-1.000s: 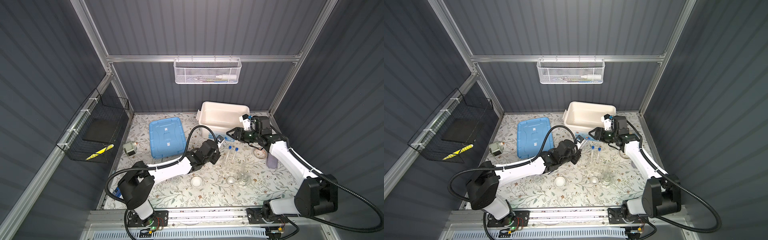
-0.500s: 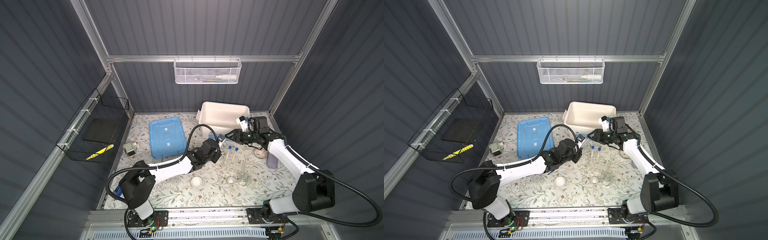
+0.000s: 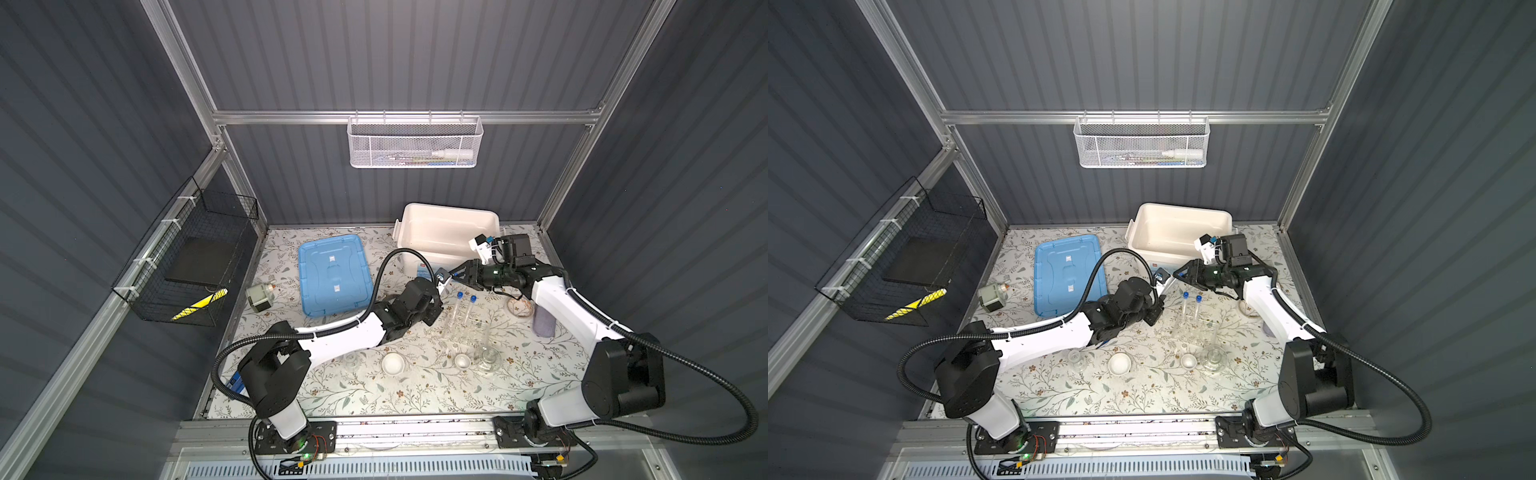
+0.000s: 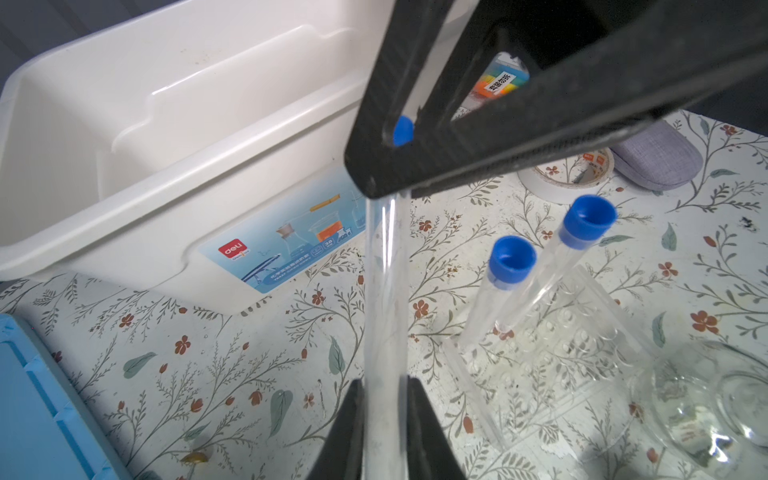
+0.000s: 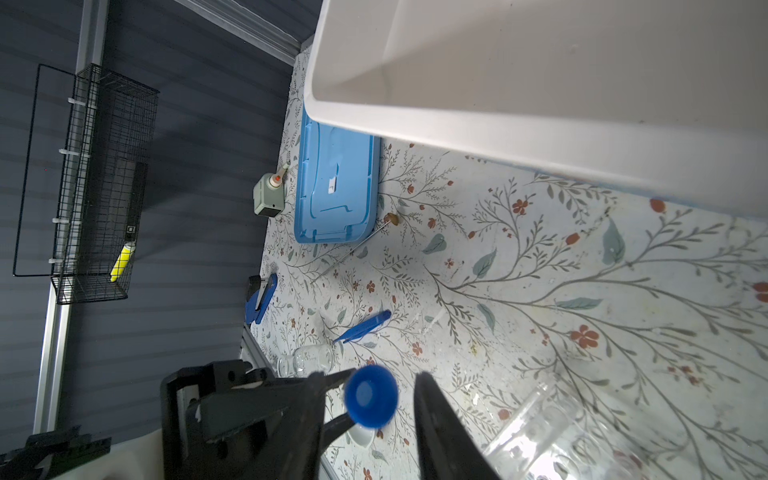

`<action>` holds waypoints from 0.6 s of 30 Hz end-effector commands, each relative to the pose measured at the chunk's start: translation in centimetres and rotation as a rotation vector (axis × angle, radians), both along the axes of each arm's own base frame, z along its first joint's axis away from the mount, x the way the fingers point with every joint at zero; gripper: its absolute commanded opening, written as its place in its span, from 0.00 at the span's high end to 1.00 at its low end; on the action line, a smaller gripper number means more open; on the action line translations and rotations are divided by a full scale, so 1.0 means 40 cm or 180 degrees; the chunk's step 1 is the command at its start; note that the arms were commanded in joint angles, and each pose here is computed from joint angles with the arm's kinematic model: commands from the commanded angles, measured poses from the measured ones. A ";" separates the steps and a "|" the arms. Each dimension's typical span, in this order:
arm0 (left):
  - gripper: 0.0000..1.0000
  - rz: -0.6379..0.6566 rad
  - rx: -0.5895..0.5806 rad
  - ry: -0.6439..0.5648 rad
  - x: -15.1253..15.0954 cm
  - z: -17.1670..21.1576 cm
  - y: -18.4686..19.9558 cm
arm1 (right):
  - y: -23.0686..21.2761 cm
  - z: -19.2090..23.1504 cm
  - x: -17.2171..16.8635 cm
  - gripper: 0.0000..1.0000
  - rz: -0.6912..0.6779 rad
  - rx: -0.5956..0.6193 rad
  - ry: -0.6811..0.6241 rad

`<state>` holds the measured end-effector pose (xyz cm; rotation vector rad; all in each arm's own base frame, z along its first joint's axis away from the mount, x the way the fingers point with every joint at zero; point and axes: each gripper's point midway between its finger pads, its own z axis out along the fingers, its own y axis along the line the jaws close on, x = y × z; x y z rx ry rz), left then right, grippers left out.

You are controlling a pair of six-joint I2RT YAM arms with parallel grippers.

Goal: Organize the chemistry lab equipment
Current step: 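Grasp the tube's blue cap with right gripper while left gripper opens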

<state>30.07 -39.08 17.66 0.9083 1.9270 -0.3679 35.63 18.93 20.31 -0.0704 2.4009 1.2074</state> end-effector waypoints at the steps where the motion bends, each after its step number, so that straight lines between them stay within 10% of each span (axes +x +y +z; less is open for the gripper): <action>1: 0.80 -0.0032 -0.0041 -0.0082 0.012 0.020 -0.011 | 0.018 0.036 0.010 0.63 0.0058 0.0071 -0.0106; 18: 0.80 -0.0068 -0.0047 -0.0062 0.008 0.015 -0.013 | 0.020 0.028 0.010 0.74 0.0040 0.0052 -0.0109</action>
